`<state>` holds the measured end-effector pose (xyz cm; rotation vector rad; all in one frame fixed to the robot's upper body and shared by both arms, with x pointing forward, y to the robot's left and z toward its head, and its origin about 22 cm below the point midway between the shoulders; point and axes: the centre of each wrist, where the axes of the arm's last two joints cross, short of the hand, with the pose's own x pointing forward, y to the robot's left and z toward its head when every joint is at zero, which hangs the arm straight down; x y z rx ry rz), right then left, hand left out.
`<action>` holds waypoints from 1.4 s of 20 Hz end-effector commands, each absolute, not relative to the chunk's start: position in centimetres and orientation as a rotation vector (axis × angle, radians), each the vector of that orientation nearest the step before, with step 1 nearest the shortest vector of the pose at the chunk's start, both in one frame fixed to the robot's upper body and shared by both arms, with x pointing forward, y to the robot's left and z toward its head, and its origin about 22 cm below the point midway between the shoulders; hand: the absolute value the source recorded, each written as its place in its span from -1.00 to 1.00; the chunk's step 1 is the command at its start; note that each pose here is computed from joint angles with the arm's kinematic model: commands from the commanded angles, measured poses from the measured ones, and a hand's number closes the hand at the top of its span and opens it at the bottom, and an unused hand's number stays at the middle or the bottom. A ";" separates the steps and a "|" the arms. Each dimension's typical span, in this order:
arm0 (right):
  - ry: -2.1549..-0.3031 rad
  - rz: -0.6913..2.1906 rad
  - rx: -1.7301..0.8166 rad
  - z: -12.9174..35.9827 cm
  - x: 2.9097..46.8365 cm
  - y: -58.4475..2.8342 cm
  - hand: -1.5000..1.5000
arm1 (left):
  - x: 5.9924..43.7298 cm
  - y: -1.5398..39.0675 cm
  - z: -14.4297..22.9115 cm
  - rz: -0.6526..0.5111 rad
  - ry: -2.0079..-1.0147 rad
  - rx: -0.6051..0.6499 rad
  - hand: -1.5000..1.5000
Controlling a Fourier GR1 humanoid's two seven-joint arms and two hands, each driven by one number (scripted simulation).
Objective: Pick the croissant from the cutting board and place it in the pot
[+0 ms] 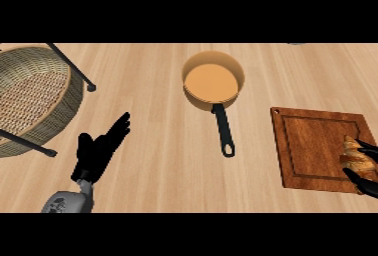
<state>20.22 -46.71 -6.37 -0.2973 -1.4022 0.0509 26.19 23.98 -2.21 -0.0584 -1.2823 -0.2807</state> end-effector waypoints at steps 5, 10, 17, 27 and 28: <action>-1.444 -0.047 -0.158 -10.1 19.9 -44.1 1.00 | 26.4 23.6 -2.6 -0.281 -1.273 -0.058 0.00; -1.523 0.260 0.005 -3.8 27.5 -44.3 1.00 | 26.9 23.0 -1.9 -0.345 -1.292 -0.091 0.00; -1.656 0.552 0.215 4.8 35.2 -42.8 1.00 | 27.7 20.4 -1.3 -0.385 -1.308 -0.140 0.00; -1.800 0.719 0.135 10.0 38.2 -42.7 1.00 | 26.7 22.0 -1.7 -0.333 -1.304 -0.111 0.00; -1.826 0.725 0.121 10.3 38.5 -42.6 1.00 | 27.1 21.6 -1.8 -0.349 -1.307 -0.114 0.00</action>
